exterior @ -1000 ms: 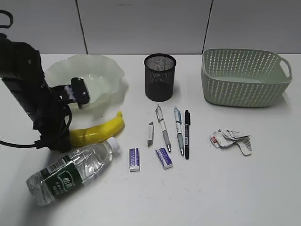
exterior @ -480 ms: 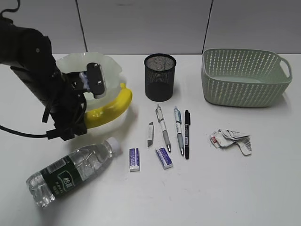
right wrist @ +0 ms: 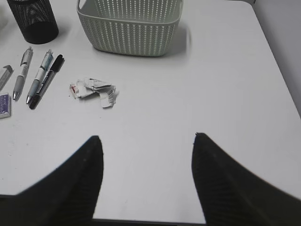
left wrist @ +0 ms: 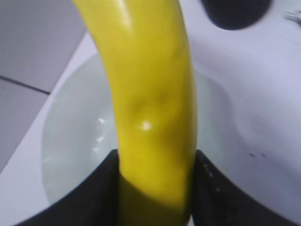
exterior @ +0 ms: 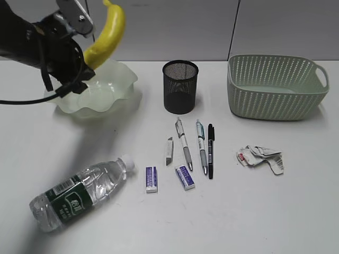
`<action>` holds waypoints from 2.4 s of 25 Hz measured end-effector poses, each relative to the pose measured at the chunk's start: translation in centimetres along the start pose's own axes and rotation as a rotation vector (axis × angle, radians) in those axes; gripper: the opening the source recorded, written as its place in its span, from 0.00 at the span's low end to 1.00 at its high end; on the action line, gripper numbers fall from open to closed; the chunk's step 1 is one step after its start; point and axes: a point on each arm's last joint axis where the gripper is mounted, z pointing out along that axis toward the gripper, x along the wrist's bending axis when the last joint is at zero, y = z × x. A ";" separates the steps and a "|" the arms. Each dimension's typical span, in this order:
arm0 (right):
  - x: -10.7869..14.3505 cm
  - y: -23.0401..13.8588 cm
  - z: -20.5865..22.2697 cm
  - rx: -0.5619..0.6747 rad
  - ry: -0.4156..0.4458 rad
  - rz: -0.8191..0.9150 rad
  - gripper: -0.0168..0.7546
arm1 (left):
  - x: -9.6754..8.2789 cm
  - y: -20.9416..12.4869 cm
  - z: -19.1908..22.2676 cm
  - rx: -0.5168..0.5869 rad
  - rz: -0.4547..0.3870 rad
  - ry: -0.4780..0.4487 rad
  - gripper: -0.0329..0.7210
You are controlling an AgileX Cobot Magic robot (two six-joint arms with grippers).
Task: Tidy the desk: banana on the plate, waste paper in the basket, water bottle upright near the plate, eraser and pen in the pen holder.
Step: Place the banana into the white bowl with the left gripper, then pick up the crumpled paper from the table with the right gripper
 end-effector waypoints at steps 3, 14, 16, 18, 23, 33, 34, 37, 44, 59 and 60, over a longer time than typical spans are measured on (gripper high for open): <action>0.0 0.0 0.0 0.000 0.000 0.000 0.64 | 1.9 -1.2 1.3 -0.043 -0.124 0.093 0.46; 0.0 0.0 0.0 0.000 0.000 0.000 0.64 | 1.8 -3.6 7.4 0.002 -0.326 0.094 0.46; 0.0 0.0 0.0 0.000 0.000 0.000 0.64 | 2.2 -3.1 7.3 -0.013 -0.330 0.102 0.48; 0.0 0.0 0.0 0.000 0.000 0.000 0.64 | 2.5 -2.8 7.2 -0.024 -0.331 0.108 0.54; 0.0 0.0 0.0 0.000 0.000 0.000 0.64 | 2.4 -2.4 6.9 -0.003 -0.333 0.055 0.62; 0.0 0.0 0.0 0.000 0.000 0.000 0.64 | 4.8 1.2 -1.0 -0.115 -0.356 0.069 0.62; 0.0 0.0 0.0 0.000 0.000 0.000 0.64 | 5.0 1.4 -2.2 -0.114 -0.390 0.053 0.62; 0.0 0.0 0.0 0.000 0.000 0.000 0.64 | 5.5 1.3 -6.3 -0.092 -0.527 -0.006 0.62; 0.0 0.0 0.0 0.000 0.000 0.000 0.64 | 6.0 -0.7 -16.7 0.005 -0.693 -0.062 0.58; 0.0 0.0 0.0 0.000 0.001 0.000 0.64 | -7.2 -9.2 -30.3 -0.174 -0.711 0.179 0.52; 0.0 0.0 0.0 0.000 0.001 0.000 0.64 | -8.3 -10.0 -30.3 -0.180 -0.706 0.177 0.53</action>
